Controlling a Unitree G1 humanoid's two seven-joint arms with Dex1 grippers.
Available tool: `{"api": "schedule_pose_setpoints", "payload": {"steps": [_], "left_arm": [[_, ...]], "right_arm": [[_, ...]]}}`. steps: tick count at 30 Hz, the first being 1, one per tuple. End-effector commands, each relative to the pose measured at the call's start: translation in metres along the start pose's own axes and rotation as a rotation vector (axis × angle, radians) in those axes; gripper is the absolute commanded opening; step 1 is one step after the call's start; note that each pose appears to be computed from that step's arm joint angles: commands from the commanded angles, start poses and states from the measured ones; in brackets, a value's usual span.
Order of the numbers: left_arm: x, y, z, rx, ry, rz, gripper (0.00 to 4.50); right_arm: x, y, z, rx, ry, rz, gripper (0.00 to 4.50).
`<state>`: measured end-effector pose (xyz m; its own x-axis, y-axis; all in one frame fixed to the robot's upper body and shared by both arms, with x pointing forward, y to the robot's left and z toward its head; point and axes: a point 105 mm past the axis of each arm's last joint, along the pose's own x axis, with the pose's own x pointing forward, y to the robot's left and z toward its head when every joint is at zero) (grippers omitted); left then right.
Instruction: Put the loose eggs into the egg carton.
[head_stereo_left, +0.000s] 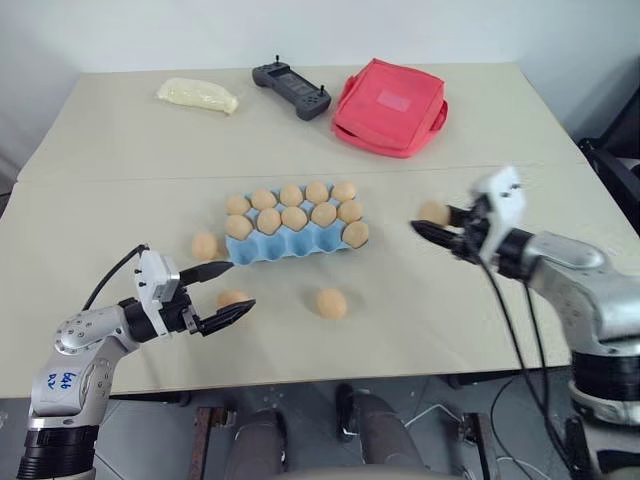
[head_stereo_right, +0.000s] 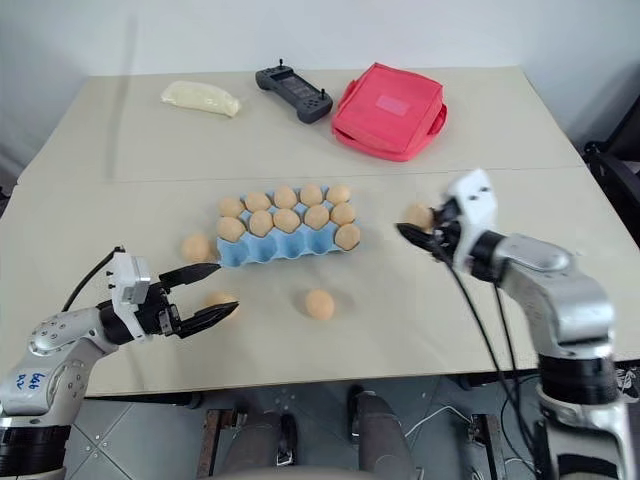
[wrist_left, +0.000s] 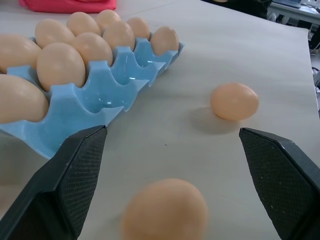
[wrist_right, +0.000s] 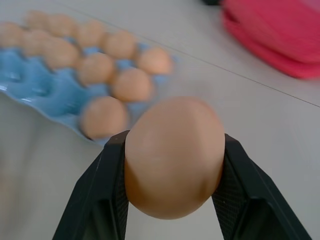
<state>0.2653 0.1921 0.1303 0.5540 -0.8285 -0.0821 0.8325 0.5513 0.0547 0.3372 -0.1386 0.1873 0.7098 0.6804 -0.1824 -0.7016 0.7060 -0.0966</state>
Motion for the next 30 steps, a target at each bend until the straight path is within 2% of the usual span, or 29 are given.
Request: {"api": "schedule_pose_setpoints", "payload": {"steps": [1, 6, 18, 24, 26, 30], "left_arm": [[-0.005, 0.001, 0.011, 0.040, -0.035, 0.017, 4.50], [-0.008, 0.001, 0.011, 0.046, -0.038, 0.037, 4.50], [-0.013, -0.001, 0.010, 0.050, -0.049, 0.077, 4.50], [-0.013, 0.001, 0.010, 0.053, -0.049, 0.080, 4.50], [-0.011, 0.001, 0.010, 0.053, -0.050, 0.078, 4.50], [-0.009, 0.002, 0.010, 0.053, -0.051, 0.070, 4.50]], "right_arm": [[0.023, 0.023, 0.014, -0.053, -0.024, 0.087, 1.79], [0.055, 0.045, 0.018, -0.070, -0.044, 0.184, 1.79], [0.094, 0.062, 0.017, -0.079, -0.063, 0.236, 1.79], [0.099, 0.068, 0.023, -0.080, -0.080, 0.245, 3.90], [0.098, 0.068, 0.025, -0.084, -0.088, 0.245, 4.48], [0.091, 0.067, 0.031, -0.100, -0.105, 0.248, 4.48]]}}
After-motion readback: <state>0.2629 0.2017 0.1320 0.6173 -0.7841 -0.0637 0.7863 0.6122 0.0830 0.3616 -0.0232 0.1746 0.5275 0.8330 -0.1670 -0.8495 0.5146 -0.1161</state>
